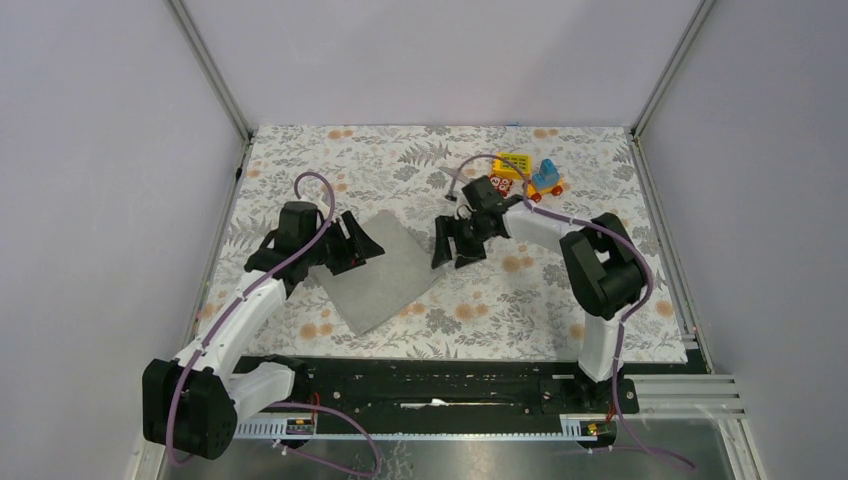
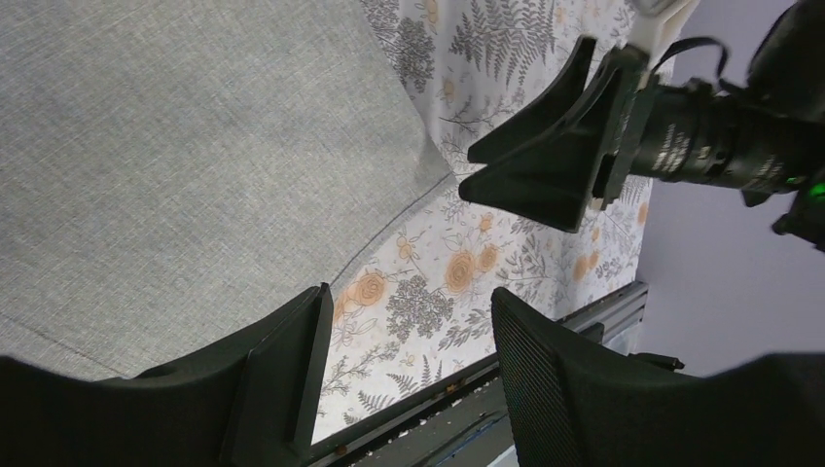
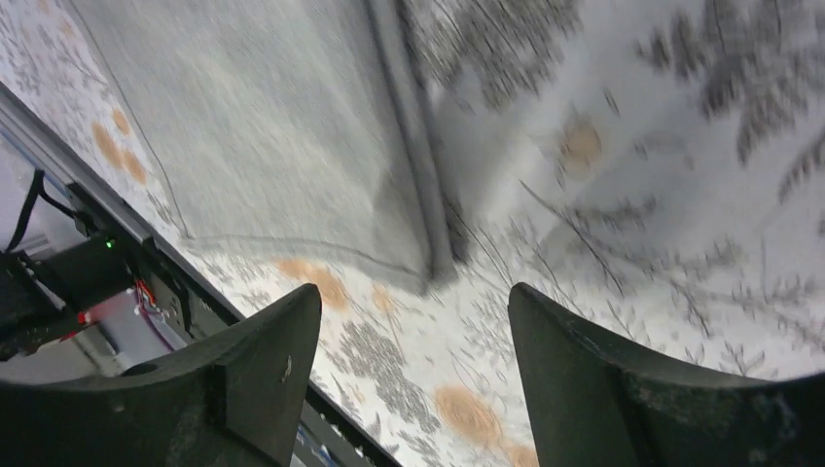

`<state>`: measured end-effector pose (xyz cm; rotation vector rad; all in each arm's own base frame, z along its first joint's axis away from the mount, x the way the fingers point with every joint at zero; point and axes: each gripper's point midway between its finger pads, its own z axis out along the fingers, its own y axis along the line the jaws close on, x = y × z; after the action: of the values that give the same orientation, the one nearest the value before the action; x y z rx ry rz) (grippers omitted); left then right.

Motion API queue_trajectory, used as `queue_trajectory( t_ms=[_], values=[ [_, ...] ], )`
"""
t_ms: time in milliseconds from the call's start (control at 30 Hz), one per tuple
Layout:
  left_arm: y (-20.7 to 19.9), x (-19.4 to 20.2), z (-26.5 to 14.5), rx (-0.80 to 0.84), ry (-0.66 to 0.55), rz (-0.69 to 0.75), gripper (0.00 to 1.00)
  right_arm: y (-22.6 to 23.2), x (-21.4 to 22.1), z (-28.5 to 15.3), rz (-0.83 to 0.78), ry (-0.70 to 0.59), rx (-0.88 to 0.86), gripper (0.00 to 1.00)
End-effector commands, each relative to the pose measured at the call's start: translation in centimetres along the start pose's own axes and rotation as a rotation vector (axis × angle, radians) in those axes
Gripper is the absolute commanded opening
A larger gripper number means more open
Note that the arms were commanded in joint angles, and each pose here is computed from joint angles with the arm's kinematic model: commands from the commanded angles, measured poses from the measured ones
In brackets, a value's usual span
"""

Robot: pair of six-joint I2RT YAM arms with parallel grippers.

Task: Fold the napkin into a case and place the utensils inside
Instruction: Pick up the lower triangle-folded napkin from the center of the board.

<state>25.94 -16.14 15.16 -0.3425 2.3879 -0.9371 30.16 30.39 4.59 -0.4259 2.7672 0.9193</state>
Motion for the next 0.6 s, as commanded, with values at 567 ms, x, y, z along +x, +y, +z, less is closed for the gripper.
queue_trajectory(
  t_ms=[567],
  values=[
    [-2.5,-0.8,-2.0,0.091,-0.055,0.019,0.66,-0.4,2.3,1.8,0.261,-0.036,-0.150,0.48]
  ],
)
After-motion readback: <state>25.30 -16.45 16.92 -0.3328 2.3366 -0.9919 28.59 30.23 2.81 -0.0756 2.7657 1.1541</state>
